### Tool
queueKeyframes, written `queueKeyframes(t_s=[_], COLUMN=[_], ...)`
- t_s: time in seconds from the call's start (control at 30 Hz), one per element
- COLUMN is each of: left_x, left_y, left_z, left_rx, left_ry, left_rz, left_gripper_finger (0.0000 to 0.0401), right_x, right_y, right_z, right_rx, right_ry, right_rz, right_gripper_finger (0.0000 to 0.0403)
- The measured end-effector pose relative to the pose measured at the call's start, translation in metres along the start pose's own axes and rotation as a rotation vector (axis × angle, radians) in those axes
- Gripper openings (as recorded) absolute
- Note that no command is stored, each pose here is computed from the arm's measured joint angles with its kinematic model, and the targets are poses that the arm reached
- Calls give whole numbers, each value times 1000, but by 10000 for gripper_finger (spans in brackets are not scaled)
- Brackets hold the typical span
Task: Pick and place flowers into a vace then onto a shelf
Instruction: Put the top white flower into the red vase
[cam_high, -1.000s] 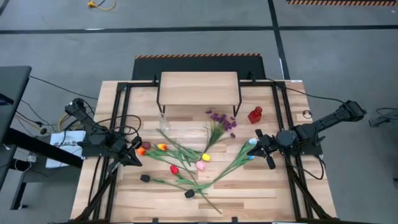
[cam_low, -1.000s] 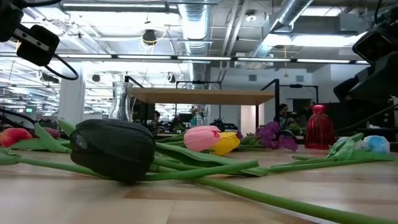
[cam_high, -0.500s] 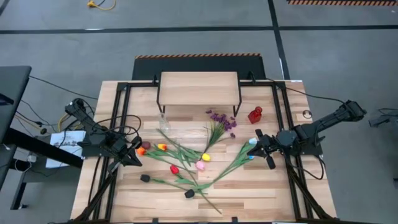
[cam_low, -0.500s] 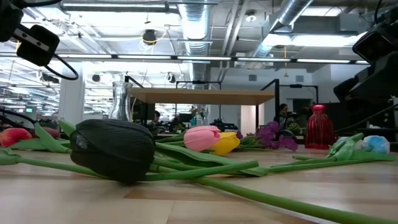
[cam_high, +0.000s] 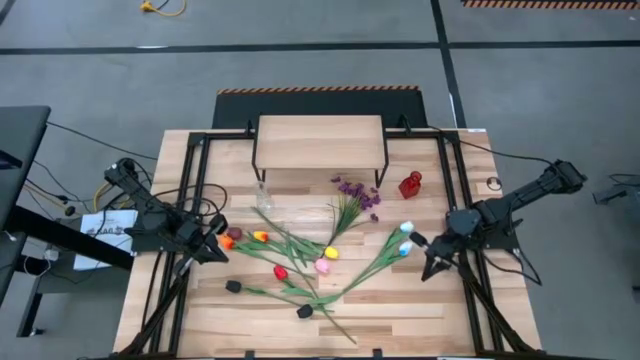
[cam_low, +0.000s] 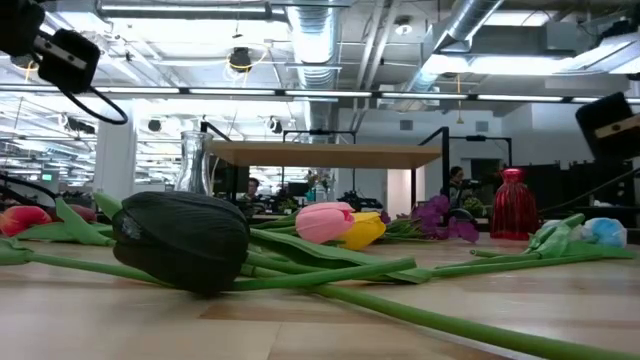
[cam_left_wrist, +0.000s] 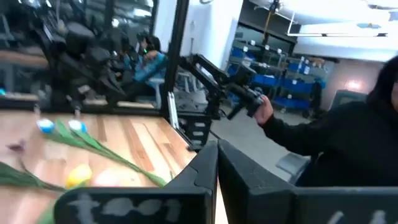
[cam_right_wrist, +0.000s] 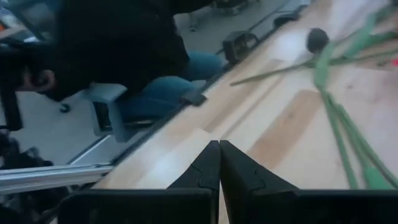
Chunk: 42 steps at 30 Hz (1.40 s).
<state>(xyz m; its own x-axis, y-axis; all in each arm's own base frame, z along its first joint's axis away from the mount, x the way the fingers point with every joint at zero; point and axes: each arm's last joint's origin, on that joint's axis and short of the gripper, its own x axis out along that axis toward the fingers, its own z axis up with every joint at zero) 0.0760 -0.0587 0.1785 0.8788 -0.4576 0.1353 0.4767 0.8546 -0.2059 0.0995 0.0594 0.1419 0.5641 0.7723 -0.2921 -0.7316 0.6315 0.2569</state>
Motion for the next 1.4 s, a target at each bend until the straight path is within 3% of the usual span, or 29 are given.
queueKeyframes(t_s=[0.07,0.17,0.37,0.87,0.97,1.2,1.3,1.4], left_x=[0,-1,-2,-1,-1,3,9,15], left_y=[1,6,10,7,7,5,0,-7], left_z=[0,-2,1,1,0,-3,4,13], left_rx=[51,160,116,23,26,37,47,145], left_ry=[-5,11,-31,-33,-25,9,-50,-140], left_rz=[38,199,336,232,232,203,113,-17], left_gripper_finger=[0,0,0,0,0,0,0,0], right_x=[1,1,0,0,-1,-5,-8,-9], right_y=[1,2,0,-1,-1,9,18,24], right_z=[0,0,1,5,14,42,54,60], right_rx=[-3,-5,-11,-38,-61,-313,-406,-618], right_ry=[5,7,-1,-39,-131,-419,-561,-644], right_rz=[11,22,-11,-39,-74,-52,-3,-18], right_gripper_finger=[0,0,0,0,0,0,0,0])
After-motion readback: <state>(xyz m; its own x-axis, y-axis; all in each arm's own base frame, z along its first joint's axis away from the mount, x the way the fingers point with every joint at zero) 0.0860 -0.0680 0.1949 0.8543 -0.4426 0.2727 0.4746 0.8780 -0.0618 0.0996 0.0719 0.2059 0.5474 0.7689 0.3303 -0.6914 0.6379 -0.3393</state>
